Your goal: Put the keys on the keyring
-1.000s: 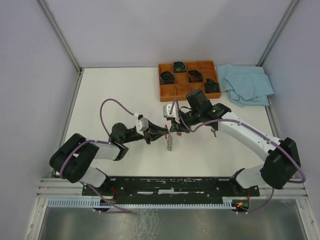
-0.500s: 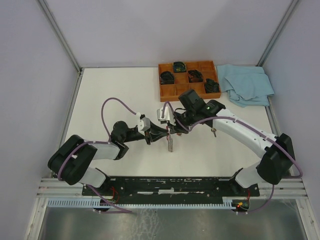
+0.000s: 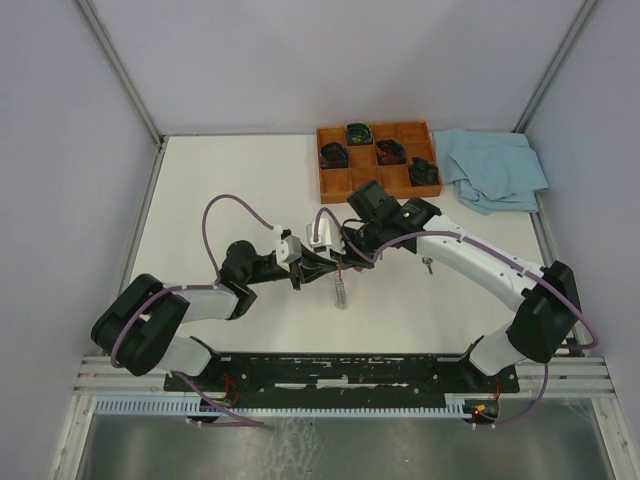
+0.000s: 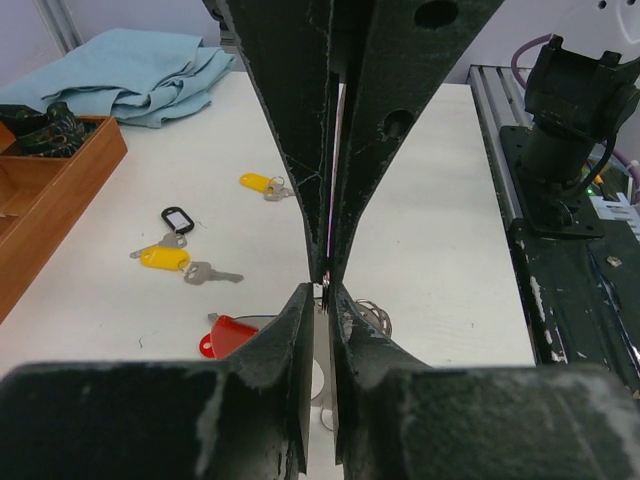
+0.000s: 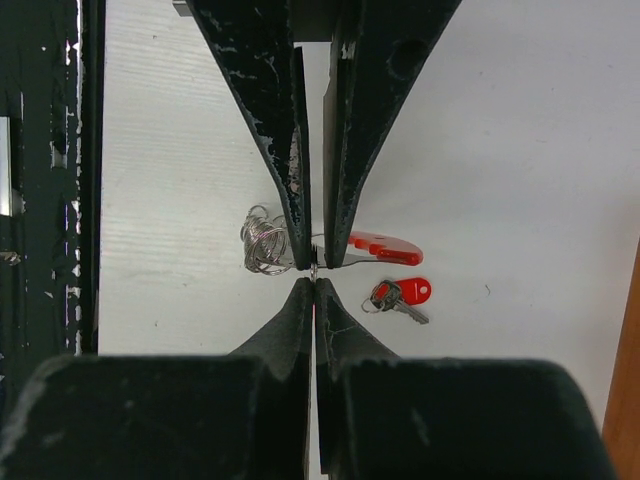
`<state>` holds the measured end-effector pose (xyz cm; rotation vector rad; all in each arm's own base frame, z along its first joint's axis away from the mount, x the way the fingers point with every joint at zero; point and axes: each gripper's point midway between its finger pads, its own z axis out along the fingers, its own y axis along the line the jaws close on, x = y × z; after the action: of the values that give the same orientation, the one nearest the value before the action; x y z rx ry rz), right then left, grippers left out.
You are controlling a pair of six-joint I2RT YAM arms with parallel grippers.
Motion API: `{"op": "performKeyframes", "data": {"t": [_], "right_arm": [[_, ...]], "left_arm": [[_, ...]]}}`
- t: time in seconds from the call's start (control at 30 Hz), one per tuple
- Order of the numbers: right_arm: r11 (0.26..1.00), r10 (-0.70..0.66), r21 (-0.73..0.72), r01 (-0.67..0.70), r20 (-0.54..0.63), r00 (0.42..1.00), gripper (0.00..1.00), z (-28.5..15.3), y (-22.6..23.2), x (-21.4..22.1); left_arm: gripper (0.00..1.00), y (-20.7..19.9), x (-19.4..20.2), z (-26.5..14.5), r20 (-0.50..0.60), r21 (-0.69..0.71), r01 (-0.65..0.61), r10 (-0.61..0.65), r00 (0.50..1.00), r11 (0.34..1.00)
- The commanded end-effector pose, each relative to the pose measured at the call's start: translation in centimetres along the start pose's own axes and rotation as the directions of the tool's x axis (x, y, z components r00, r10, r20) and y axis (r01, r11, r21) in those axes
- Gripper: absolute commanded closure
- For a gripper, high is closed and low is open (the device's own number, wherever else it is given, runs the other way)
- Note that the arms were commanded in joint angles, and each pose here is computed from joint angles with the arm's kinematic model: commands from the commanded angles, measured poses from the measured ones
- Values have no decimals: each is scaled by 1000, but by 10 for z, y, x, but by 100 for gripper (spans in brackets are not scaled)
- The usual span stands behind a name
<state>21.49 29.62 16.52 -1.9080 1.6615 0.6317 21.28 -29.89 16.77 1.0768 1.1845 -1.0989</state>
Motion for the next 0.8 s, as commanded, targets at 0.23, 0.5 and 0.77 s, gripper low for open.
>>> {"op": "performKeyframes", "data": {"t": [0.23,0.5,0.77], "right_arm": [[998,-50,35,49,23,998,99,-10,-8,-21],[998,-57,29,56,26,998,99,-9,-7,-24],[998,-58,14,58,15,998,99,-4,-4,-23]], "left_arm": [[85,3,-16,4,18,10,-95,95,995,995],[82,4,-14,6,3,5,-100,100,995,995],[81,5,-17,7,15,3,-97,97,995,995]]}}
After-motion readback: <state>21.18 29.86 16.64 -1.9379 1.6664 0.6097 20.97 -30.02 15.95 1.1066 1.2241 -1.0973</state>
